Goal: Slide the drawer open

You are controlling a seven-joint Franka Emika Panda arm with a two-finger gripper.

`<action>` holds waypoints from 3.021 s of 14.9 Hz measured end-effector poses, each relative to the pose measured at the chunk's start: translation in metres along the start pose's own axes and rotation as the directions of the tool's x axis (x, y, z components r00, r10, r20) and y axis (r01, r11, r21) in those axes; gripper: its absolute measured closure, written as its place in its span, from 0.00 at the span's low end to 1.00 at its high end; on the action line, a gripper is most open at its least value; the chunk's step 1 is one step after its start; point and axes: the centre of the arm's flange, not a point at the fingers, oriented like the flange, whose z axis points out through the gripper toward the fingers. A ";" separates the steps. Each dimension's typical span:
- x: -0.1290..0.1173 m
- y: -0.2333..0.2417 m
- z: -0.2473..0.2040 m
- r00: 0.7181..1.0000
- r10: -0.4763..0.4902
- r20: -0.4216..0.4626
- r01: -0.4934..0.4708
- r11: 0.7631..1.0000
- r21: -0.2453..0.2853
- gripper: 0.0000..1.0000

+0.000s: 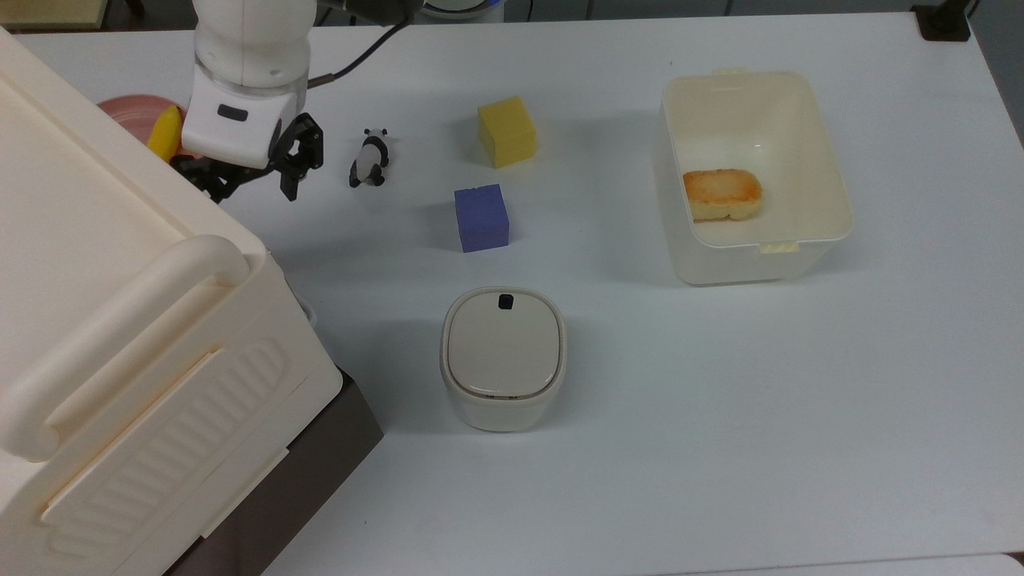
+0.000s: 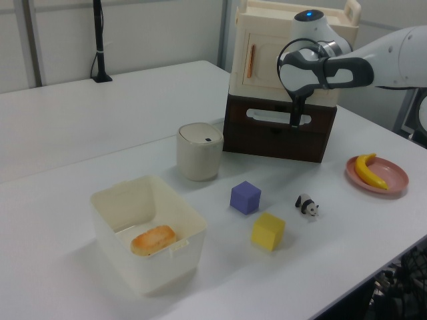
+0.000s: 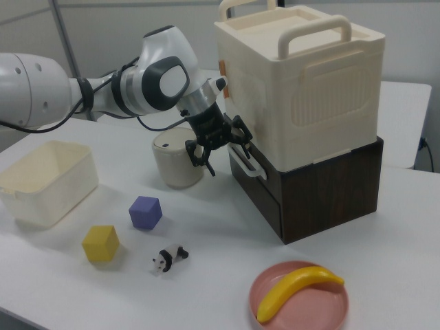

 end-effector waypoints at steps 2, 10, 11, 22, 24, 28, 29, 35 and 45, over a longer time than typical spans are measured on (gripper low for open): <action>0.004 -0.004 0.006 1.000 -0.025 0.006 0.025 1.000 -0.014 0.00; 0.020 -0.021 0.019 0.993 -0.117 0.023 0.118 0.990 -0.073 0.00; 0.021 -0.022 0.019 0.992 -0.122 0.024 0.124 0.989 -0.078 0.00; 0.025 -0.026 0.040 0.990 -0.139 0.030 0.141 0.987 -0.074 0.00; 0.025 -0.026 0.040 0.990 -0.139 0.030 0.141 0.987 -0.074 0.00; 0.025 -0.026 0.040 0.990 -0.140 0.031 0.142 0.987 -0.073 0.00; 0.025 -0.026 0.040 0.990 -0.140 0.031 0.142 0.987 -0.073 0.00; 0.027 -0.029 0.042 0.989 -0.144 0.032 0.146 0.987 -0.069 0.00; 0.038 -0.044 0.044 0.986 -0.166 0.029 0.167 0.984 -0.059 0.00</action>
